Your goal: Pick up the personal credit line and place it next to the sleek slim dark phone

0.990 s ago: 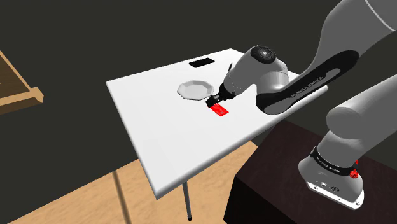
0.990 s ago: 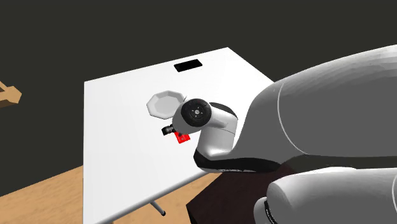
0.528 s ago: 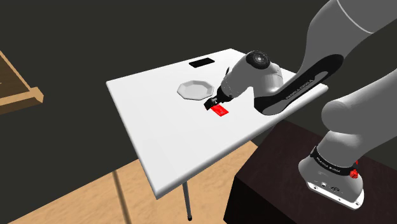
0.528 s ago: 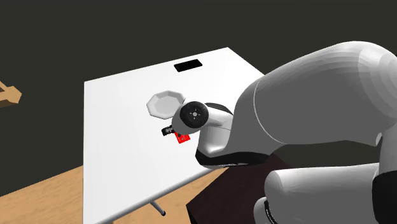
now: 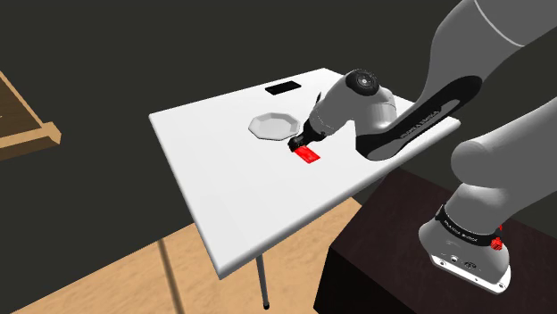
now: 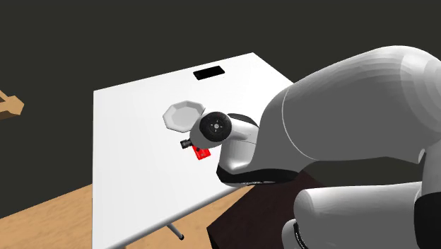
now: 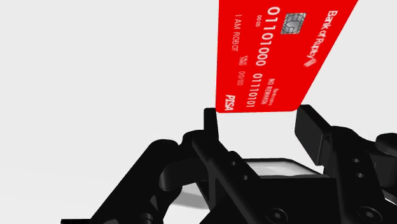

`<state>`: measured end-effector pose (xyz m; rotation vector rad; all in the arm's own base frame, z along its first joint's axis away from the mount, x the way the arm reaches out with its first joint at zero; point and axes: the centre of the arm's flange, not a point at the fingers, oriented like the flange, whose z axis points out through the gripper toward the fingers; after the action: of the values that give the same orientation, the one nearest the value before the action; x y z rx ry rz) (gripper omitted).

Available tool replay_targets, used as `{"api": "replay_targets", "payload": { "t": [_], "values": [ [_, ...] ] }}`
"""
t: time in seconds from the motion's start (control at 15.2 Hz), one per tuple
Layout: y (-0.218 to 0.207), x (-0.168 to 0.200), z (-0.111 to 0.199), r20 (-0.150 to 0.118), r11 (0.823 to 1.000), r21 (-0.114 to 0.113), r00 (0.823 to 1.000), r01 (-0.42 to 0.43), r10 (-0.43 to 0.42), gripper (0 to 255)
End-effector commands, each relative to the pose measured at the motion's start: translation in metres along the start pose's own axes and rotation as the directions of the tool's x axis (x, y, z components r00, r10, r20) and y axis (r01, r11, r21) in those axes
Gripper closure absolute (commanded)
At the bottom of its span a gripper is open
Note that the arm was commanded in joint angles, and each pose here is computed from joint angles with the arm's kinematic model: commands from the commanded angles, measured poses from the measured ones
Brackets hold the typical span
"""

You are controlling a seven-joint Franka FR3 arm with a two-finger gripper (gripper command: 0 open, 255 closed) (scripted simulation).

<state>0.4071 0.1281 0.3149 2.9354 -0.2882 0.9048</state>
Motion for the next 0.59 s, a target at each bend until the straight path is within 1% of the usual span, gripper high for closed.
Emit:
{"api": "replay_targets", "payload": {
  "t": [0.0,0.33,0.53],
  "values": [
    [0.002,-0.005,0.002,0.015,1.0,-0.008,1.0,0.0,0.0,255],
    [0.002,-0.004,0.003,0.015,1.0,-0.008,1.0,0.0,0.0,255],
    [0.002,0.005,-0.01,0.015,1.0,-0.008,1.0,0.0,0.0,255]
  ]
}}
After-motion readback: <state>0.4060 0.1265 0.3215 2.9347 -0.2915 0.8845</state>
